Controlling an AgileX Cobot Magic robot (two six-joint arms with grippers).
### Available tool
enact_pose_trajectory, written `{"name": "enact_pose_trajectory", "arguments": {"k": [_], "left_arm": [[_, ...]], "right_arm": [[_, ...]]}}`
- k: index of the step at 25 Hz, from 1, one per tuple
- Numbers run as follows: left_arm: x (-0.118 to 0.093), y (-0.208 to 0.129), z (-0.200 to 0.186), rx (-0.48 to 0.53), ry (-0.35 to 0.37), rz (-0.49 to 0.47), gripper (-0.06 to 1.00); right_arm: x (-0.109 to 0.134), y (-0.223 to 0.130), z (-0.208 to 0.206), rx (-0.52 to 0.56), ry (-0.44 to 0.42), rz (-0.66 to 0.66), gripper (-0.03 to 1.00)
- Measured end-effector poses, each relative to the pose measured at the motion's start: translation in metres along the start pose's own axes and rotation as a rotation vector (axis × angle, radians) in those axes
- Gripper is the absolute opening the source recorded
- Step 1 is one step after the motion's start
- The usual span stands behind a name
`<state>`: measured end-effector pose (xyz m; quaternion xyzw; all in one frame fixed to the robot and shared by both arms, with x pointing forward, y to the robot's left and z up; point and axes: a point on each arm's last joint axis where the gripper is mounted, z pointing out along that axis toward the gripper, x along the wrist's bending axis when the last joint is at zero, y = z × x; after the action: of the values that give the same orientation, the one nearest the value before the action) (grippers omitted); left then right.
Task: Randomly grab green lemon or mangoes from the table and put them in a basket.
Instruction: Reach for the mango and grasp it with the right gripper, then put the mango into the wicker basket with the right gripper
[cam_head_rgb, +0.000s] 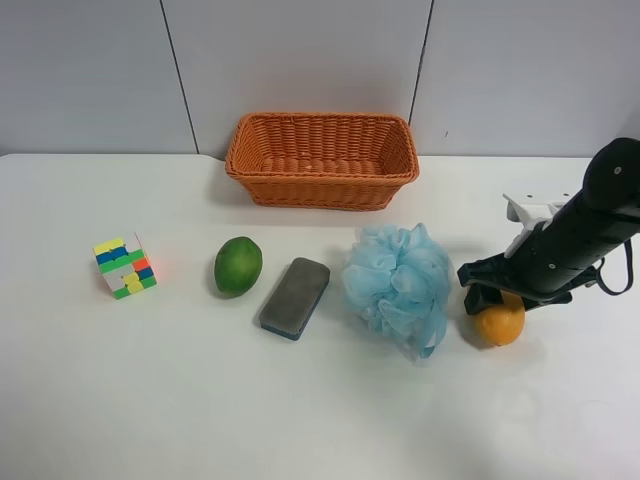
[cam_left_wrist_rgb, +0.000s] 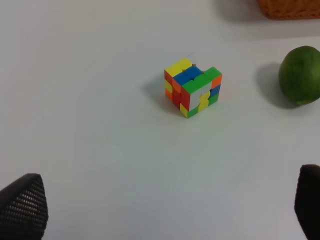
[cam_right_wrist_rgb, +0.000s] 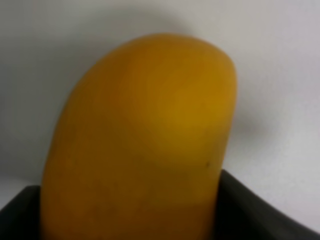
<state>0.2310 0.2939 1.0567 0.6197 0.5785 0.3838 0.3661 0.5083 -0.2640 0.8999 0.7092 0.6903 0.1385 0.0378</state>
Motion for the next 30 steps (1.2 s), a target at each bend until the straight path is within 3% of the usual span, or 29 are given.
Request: {"name": "enact_pose_trajectory", "arguments": {"k": [13,23,30], "left_arm": [[0.0,0.0,0.0,0.0,0.0,0.0,0.99],[0.0,0.0,0.0,0.0,0.0,0.0,0.99],[0.0,0.0,0.0,0.0,0.0,0.0,0.99]], "right_arm": [[0.002,0.006,-0.007,-0.01,0.009,-0.002,0.63],[0.027,0.101,-0.109,-0.455,0.07,-0.062,0.63],[0.036,0.166,-0.12,-0.596,0.083,-0.076,0.63]]}}
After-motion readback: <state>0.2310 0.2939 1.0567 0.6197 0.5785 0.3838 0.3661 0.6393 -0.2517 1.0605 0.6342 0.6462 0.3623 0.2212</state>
